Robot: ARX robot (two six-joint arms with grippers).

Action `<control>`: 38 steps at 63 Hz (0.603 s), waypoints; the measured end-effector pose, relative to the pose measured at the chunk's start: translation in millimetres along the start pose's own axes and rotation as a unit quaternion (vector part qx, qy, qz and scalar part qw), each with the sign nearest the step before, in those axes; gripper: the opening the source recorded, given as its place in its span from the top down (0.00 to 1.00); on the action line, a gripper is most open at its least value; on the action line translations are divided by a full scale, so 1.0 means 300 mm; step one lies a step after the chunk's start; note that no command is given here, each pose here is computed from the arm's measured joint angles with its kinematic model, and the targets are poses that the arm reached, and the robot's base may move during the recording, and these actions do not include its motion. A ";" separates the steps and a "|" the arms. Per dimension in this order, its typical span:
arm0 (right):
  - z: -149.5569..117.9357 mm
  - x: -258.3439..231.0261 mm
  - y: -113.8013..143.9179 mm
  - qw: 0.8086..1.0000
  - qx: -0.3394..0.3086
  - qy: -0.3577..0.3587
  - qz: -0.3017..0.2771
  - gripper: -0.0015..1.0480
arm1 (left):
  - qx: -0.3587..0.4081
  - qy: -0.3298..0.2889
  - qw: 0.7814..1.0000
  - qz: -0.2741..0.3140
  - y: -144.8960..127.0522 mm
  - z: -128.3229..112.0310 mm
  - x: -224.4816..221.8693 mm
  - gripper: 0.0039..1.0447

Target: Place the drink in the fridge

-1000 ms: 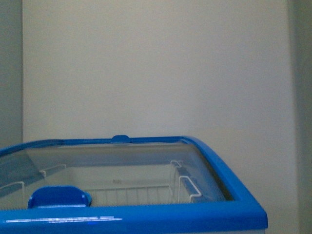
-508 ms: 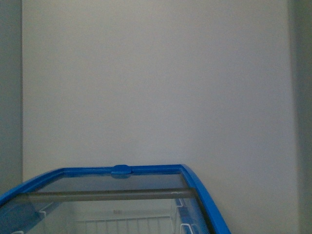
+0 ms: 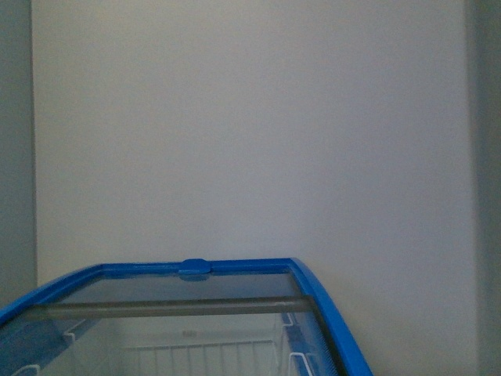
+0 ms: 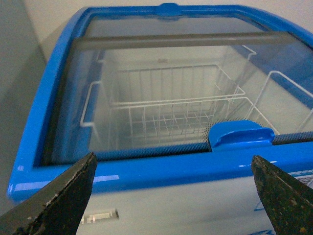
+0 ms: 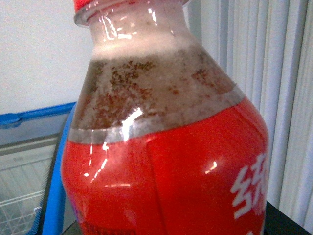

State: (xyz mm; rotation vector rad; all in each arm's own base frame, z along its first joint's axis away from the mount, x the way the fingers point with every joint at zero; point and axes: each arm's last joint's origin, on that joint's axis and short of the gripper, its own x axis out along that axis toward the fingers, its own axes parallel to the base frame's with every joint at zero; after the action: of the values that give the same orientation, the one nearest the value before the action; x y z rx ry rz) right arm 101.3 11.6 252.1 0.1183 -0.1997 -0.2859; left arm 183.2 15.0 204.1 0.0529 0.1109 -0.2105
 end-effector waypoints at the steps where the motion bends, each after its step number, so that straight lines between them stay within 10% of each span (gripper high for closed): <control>1: 0.000 0.000 0.000 1.000 0.000 0.000 0.000 0.61 | 0.010 -0.001 1.000 -0.006 0.002 0.002 0.011 0.08; 38: 0.000 0.000 0.000 1.000 0.000 0.000 0.001 0.61 | 0.390 0.026 0.888 -0.242 0.005 0.031 0.383 0.08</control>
State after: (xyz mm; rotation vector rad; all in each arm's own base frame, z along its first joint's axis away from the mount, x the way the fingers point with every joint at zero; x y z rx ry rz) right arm 101.3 11.6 252.1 0.1181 -0.1997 -0.2844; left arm 296.3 -7.6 200.1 0.8446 0.0861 -0.7471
